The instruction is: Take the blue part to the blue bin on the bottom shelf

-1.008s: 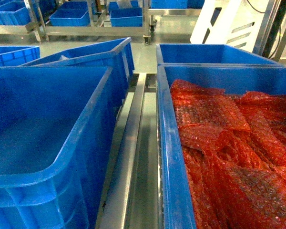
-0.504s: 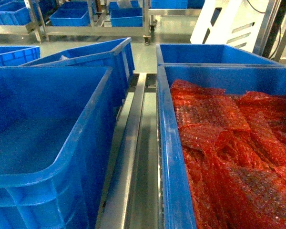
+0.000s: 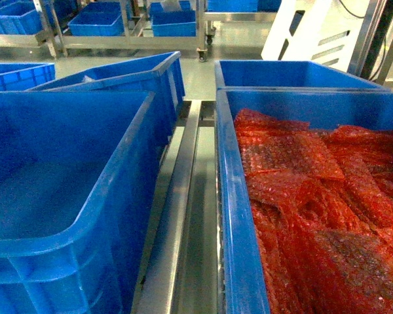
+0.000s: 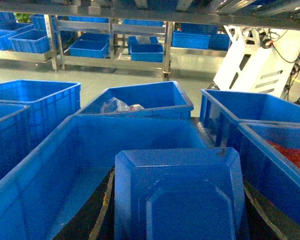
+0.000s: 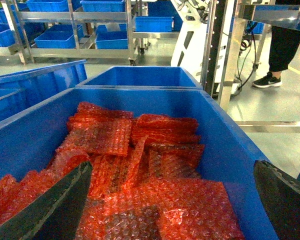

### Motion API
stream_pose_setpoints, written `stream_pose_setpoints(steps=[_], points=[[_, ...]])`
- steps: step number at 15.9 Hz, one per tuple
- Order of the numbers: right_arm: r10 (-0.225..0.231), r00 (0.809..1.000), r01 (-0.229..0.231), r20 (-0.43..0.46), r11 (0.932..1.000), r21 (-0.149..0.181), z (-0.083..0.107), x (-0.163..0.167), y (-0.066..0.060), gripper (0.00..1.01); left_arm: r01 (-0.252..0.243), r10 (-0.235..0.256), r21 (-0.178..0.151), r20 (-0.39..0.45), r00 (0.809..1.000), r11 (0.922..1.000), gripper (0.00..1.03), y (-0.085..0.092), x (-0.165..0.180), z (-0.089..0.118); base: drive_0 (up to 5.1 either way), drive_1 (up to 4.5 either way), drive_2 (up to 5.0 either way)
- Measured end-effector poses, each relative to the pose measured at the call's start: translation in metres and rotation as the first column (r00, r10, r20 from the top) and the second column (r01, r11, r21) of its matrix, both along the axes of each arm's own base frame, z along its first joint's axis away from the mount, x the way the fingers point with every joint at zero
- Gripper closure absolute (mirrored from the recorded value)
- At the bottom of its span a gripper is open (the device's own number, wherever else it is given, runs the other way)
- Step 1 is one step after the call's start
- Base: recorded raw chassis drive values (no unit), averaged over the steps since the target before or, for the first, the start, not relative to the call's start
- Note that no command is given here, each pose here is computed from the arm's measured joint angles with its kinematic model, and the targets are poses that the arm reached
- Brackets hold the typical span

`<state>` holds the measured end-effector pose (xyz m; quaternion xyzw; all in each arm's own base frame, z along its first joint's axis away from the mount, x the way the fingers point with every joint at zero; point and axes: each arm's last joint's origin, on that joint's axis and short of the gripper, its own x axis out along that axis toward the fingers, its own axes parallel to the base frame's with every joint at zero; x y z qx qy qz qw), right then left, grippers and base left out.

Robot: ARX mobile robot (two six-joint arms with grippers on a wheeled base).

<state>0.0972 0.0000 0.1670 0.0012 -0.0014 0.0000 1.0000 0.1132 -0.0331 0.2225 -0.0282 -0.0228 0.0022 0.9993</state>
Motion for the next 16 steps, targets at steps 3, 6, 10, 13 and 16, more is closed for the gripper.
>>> stream_pose_setpoints(steps=[3,6,10,13,16], points=[[0.0,1.0,0.0,0.0,1.0,0.0,0.0,0.0,0.0,0.03,0.0,0.0,0.0,0.0,1.0,1.0,0.59,0.0,0.0,0.0,0.0,0.0,0.0],[0.0,1.0,0.0,0.0,1.0,0.0,0.0,0.0,0.0,0.03,0.0,0.0,0.0,0.0,1.0,1.0,0.59,0.0,0.0,0.0,0.0,0.0,0.0],[0.0,1.0,0.0,0.0,1.0,0.0,0.0,0.0,0.0,0.03,0.0,0.0,0.0,0.0,1.0,1.0,0.59,0.0,0.0,0.0,0.0,0.0,0.0],[0.0,1.0,0.0,0.0,1.0,0.0,0.0,0.0,0.0,0.03,-0.079,0.089,0.078,-0.131,0.987,0.9938,0.59,-0.002,0.0,-0.001,0.0,0.0,0.0],[0.0,1.0,0.0,0.0,1.0,0.0,0.0,0.0,0.0,0.03,-0.204,0.232,0.149,-0.21,0.95,0.9676,0.59,0.001,0.013,-0.002,0.0,0.0,0.0]])
